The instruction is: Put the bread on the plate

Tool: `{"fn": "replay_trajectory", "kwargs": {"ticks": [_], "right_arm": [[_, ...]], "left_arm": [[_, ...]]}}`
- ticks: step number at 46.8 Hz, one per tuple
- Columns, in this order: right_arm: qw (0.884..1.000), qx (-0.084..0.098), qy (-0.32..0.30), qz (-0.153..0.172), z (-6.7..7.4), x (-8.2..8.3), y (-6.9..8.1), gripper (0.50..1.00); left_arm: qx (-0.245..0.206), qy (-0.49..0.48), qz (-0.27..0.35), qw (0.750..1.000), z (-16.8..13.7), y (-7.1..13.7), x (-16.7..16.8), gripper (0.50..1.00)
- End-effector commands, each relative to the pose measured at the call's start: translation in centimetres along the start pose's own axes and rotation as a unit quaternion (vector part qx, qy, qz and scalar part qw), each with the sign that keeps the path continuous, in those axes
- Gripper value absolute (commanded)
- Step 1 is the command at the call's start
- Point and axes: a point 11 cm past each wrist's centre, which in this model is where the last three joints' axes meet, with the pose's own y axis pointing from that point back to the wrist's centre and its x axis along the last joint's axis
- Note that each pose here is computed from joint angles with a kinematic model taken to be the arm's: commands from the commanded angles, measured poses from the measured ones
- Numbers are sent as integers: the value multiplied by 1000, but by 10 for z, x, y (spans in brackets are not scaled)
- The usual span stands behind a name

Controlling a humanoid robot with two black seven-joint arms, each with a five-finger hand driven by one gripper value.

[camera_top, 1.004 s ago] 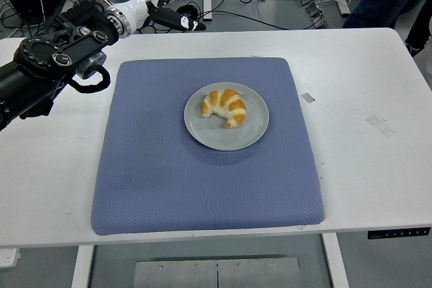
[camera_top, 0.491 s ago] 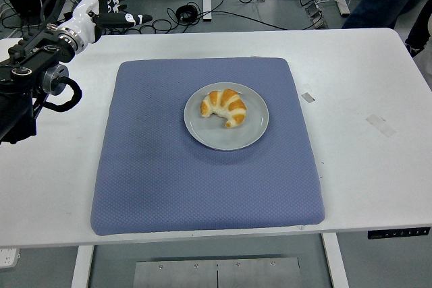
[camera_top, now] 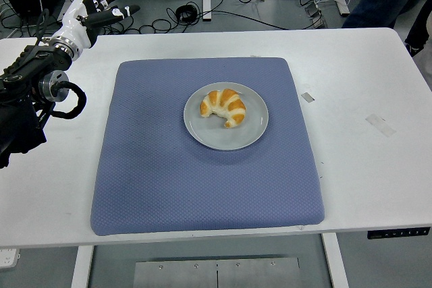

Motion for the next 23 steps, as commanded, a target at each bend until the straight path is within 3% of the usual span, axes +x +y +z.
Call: {"fn": "replay_trajectory", "kwargs": {"ticks": [1, 23], "right_arm": [[1000, -1, 0, 1, 1, 1, 0, 1000], [1000, 0, -2, -2, 0, -1, 0, 1000]], "left_arm": [[-4, 15, 5, 1000, 0, 0, 0, 975], [0, 31, -5, 1000, -9, -1, -15, 975]]}}
